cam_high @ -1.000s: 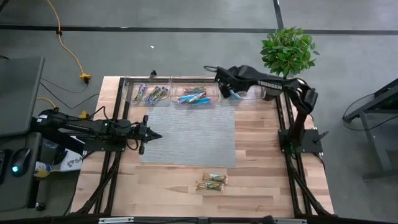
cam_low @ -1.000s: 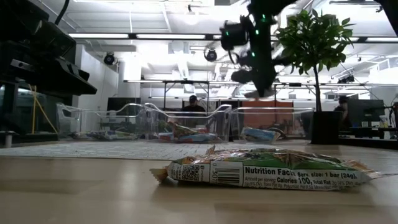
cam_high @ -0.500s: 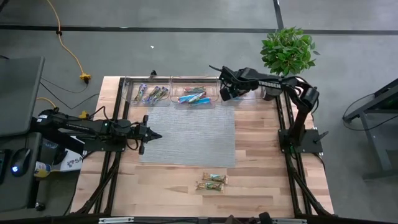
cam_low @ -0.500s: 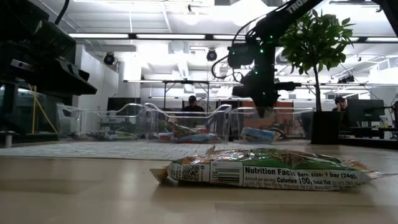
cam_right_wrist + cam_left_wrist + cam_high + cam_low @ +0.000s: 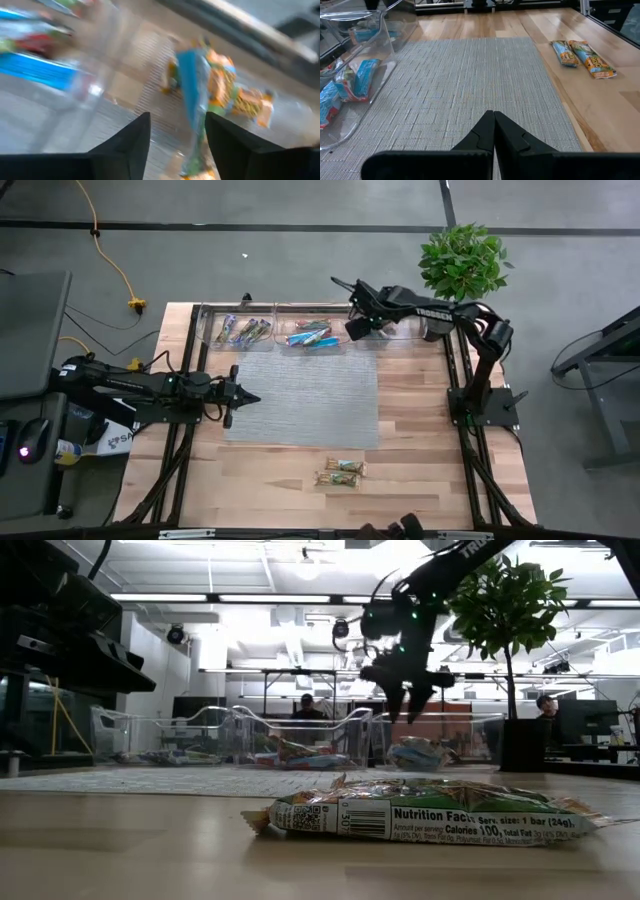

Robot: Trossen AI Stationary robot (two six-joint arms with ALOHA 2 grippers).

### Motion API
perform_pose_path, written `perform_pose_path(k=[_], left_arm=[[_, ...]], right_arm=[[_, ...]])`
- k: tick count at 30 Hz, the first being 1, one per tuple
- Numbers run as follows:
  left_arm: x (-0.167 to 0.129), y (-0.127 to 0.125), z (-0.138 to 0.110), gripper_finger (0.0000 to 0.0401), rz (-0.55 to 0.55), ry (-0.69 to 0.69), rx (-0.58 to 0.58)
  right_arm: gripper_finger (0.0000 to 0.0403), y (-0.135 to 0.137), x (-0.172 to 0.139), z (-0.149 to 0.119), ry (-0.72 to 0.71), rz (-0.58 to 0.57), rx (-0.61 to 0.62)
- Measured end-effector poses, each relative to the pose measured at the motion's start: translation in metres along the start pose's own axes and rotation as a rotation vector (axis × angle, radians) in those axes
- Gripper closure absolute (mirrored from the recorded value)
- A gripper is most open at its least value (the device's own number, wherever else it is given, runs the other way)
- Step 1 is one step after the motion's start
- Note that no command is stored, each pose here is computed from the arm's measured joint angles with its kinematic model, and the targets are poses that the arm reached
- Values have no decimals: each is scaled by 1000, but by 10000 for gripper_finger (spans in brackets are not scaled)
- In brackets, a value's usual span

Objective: Pick and place Granola Bars by type
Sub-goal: Put the yellow granola bar into the right transparent bin

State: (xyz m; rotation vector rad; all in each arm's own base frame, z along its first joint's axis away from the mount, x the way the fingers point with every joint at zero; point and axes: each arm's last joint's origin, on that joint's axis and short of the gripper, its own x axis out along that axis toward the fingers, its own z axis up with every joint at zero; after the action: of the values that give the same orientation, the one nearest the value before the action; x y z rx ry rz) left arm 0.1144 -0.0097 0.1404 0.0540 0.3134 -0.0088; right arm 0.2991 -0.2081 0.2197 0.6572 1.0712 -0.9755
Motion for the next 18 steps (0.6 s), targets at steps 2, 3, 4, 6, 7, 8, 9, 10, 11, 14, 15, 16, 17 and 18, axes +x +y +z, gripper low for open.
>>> perform_pose_path(k=[2,3,4,6,7,8,9,10,11,14,15,16,17,18], left_arm=[[0,0,0,401,0,0,0],[0,0,0,401,0,1,0],[0,0,0,401,0,0,0],[0,0,0,401,0,0,0],[0,0,0,401,0,0,0],[0,0,0,401,-1,0,0],[0,0,0,401,0,0,0],[0,0,0,401,0,0,0],[0,0,0,401,0,0,0],[0,0,0,401,-1,0,0],[0,0,0,401,0,0,0],[0,0,0,401,0,0,0],[0,0,0,401,0,0,0],[0,0,0,401,0,0,0]], right_arm=[[225,4,-8,8,-25,44,-30],[225,6,-13,12,-43,60,-43],[224,9,-19,16,-63,76,-62],[224,15,-33,24,-98,131,-109],[224,19,-40,28,-115,173,-128],[224,24,-48,32,-128,224,-146],[224,29,-55,34,-139,280,-163],[224,35,-62,35,-145,333,-175],[224,41,-68,35,-141,387,-190],[223,63,-83,25,-80,581,-258],[224,72,-87,18,-45,644,-277],[224,82,-91,10,-7,701,-301],[223,93,-95,1,28,747,-325],[223,105,-98,-11,57,782,-365]])
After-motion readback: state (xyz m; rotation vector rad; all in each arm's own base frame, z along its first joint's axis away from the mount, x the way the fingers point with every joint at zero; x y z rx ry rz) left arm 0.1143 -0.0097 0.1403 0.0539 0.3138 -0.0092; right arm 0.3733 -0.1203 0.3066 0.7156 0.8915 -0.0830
